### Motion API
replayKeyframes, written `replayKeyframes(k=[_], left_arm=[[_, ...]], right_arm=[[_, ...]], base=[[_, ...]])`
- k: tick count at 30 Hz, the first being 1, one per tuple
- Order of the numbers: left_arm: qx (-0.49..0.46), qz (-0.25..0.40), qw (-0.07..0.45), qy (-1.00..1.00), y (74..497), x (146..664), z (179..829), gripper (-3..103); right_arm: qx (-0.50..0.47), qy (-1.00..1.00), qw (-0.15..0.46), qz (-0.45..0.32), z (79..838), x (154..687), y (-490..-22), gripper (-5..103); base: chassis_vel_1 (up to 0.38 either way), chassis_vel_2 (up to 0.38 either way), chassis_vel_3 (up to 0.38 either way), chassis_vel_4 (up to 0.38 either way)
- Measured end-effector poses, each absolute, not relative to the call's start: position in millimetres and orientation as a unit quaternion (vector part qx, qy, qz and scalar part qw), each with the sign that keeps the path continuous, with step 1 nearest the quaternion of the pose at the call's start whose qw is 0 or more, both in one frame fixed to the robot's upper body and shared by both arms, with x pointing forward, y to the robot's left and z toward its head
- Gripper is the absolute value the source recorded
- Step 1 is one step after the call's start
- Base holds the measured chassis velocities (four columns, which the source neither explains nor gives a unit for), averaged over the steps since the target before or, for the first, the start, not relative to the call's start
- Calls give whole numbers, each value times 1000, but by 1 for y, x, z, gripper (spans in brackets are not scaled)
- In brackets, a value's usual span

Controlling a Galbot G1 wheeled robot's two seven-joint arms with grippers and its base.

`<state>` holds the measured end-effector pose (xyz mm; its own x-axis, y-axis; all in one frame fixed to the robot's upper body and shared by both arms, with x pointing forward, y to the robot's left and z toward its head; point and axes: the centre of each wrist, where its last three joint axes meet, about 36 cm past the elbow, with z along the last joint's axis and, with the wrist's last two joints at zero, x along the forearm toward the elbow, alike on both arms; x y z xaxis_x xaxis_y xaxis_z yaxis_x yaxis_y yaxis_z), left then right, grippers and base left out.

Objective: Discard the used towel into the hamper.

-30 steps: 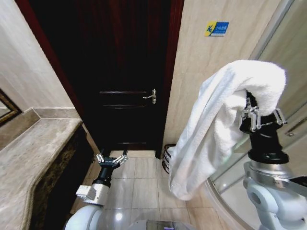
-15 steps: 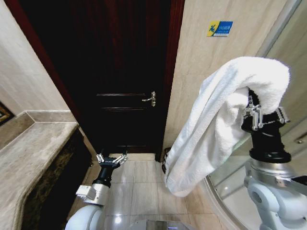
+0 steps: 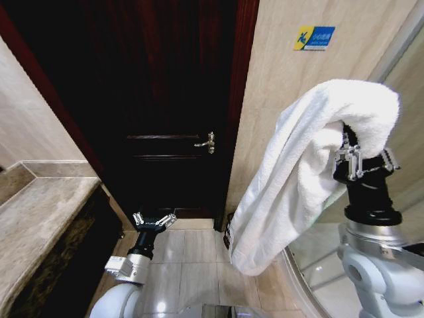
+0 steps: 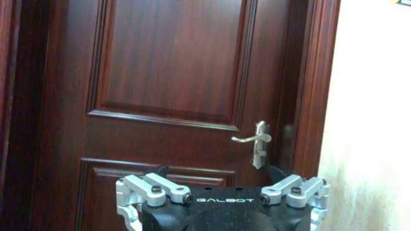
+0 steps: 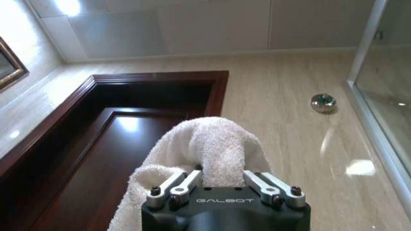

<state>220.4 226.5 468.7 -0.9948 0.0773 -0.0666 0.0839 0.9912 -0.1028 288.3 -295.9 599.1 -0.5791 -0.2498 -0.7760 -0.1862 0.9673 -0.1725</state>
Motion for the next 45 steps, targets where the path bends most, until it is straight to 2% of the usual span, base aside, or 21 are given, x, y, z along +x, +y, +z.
replayKeyframes(k=[10, 27, 45], left_arm=[[40, -53, 31, 997, 226, 220, 469, 100], [40, -53, 31, 997, 227, 220, 469, 100], [40, -53, 31, 997, 226, 220, 469, 100]], right_arm=[[-118, 883, 453, -38, 606, 292, -300, 16], [-106, 865, 489, -42, 633, 340, -334, 16], [-93, 868, 485, -50, 627, 379, -363, 16]], base=[[-109, 109, 99, -106], [-14, 17, 15, -21], [0, 0, 0, 0]])
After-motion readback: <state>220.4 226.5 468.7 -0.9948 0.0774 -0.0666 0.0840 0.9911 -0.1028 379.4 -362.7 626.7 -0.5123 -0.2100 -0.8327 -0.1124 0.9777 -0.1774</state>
